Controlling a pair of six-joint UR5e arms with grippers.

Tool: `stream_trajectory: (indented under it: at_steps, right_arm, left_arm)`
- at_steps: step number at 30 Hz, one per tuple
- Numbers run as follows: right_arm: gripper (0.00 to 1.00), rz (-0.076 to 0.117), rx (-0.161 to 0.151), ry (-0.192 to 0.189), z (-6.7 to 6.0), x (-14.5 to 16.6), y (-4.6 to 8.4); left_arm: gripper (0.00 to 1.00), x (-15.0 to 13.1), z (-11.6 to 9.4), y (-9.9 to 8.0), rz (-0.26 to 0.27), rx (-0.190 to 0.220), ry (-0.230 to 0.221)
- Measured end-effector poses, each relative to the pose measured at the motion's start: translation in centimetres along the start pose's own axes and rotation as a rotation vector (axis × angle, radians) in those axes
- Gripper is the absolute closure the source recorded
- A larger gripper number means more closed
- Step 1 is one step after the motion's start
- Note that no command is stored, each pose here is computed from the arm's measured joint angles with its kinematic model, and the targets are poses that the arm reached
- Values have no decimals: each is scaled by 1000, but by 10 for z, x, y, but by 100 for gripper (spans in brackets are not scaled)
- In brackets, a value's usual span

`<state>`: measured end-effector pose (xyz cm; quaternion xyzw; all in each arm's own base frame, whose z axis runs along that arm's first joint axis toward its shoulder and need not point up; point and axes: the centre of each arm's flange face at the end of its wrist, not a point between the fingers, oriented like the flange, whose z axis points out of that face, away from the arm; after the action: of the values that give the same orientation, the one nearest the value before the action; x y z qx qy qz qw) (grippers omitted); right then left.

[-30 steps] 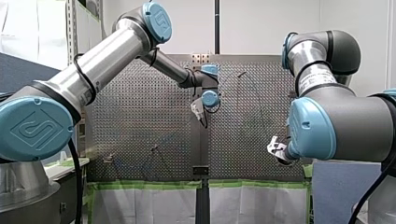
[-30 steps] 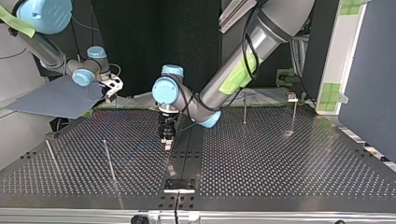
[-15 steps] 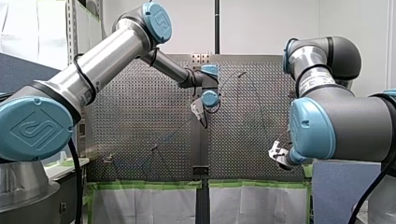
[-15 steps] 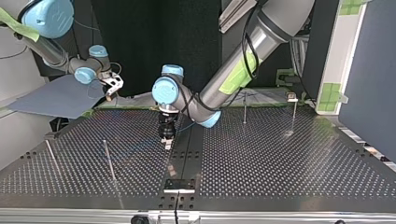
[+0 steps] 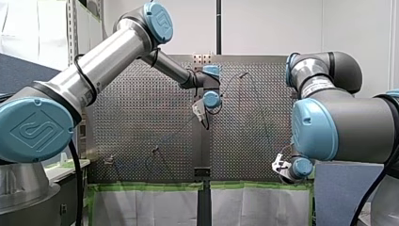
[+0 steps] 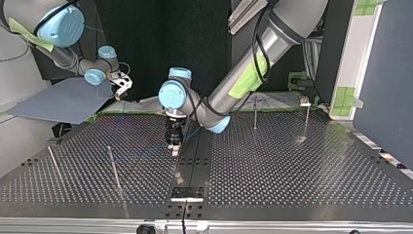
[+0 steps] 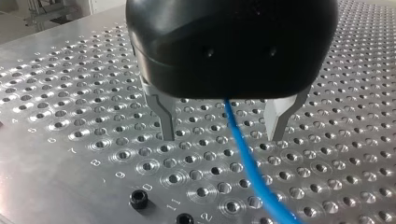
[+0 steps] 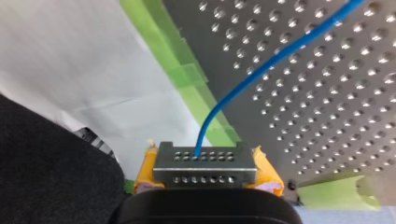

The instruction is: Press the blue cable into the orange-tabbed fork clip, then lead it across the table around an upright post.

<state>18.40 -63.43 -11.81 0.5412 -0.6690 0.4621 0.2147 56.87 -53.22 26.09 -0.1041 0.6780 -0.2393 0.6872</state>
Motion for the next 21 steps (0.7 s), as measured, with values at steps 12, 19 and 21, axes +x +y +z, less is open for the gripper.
stream_trajectory:
  at_steps: [12,19,21]
  right_arm:
    - [100,11,-17,6,8,-3,12]
    - [100,20,-47,-3,16,-15,26]
    - [100,25,-61,-3,19,-19,31]
  left_arm:
    - [7,0,0,1,3,-2,5]
    - [7,0,-1,1,4,-3,7]
    - [7,1,-1,1,5,-4,9]
